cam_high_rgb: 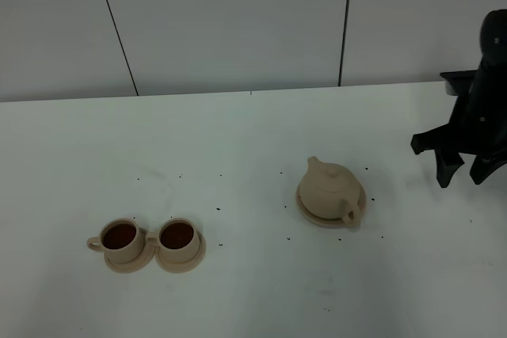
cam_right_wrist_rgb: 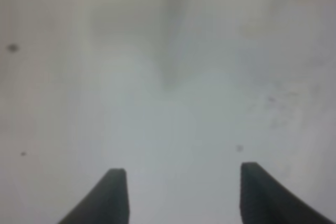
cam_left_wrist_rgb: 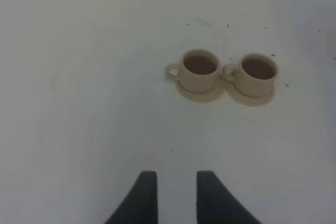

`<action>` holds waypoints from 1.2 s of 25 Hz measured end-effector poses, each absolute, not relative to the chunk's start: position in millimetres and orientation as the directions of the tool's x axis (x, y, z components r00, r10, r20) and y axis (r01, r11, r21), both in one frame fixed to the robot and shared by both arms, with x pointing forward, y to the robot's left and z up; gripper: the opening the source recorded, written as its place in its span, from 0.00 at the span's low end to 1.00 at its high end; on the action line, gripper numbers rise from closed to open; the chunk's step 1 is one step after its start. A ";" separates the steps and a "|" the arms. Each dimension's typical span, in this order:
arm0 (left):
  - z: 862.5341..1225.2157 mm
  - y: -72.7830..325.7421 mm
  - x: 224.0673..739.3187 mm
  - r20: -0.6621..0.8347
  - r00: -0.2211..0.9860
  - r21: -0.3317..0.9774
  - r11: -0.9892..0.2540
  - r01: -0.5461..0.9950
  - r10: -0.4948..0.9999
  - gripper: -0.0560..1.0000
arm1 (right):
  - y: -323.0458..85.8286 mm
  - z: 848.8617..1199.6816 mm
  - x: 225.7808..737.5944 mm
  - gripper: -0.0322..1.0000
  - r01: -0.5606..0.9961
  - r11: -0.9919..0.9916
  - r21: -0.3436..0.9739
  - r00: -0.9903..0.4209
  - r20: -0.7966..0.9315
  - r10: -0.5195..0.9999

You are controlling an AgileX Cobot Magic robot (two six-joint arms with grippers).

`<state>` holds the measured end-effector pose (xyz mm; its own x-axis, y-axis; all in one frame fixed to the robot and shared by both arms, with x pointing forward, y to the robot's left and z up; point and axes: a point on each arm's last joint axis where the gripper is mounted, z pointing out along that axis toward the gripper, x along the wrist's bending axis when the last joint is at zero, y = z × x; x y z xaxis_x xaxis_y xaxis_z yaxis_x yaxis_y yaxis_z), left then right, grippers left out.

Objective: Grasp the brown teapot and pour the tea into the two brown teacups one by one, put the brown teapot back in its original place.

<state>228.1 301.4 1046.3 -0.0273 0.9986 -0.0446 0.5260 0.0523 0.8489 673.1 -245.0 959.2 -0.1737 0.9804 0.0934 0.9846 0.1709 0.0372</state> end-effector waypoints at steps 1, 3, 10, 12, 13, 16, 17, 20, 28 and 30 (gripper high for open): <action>1046.3 301.4 228.1 -0.045 -0.027 0.849 0.052 0.526 0.999 0.29 | -251.8 959.3 674.0 0.48 0.988 0.147 0.038 -0.150 0.108 0.983; 1046.3 301.4 228.1 -0.045 -0.027 0.849 0.052 0.526 0.999 0.29 | -264.5 960.1 674.9 0.48 0.994 0.100 0.040 -0.105 0.139 0.985; 1046.3 301.4 228.1 -0.045 -0.027 0.849 0.052 0.526 0.999 0.29 | -280.8 969.6 640.1 0.48 0.999 0.052 -0.010 -0.049 0.164 0.985; 1046.3 301.4 228.1 -0.045 -0.027 0.849 0.052 0.526 0.999 0.29 | -282.2 978.1 622.1 0.48 0.999 0.048 -0.020 -0.044 0.165 0.985; 1046.3 301.4 228.1 -0.045 -0.027 0.849 0.052 0.526 0.999 0.29 | -282.2 979.6 612.3 0.48 0.998 0.046 -0.033 -0.039 0.169 0.985; 1046.3 301.4 228.1 -0.045 -0.027 0.849 0.052 0.526 0.999 0.29 | -282.5 995.7 579.2 0.48 0.999 0.035 -0.031 -0.029 0.184 0.983; 1046.3 301.4 228.1 -0.045 -0.027 0.849 0.052 0.526 0.999 0.29 | -281.8 998.6 565.0 0.48 0.999 0.032 -0.037 -0.024 0.192 0.981; 1046.3 301.4 228.1 -0.045 -0.027 0.849 0.052 0.526 0.999 0.29 | -281.8 1012.9 531.0 0.48 1.000 0.022 0.013 -0.024 0.193 0.981; 1046.3 301.4 228.1 -0.045 -0.027 0.849 0.052 0.526 0.999 0.29 | -280.6 1034.9 447.6 0.48 0.990 0.004 0.144 -0.033 0.201 0.979; 1046.3 301.4 228.1 -0.045 -0.027 0.849 0.052 0.526 0.999 0.29 | -280.6 1040.0 429.3 0.48 0.983 0.004 0.184 -0.041 0.199 0.979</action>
<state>228.1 301.4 1046.3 -0.0273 0.9986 -0.0446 0.5260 0.0523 0.8489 429.3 -280.6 1040.0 -0.0412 0.9791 0.1990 0.9828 0.0039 0.1844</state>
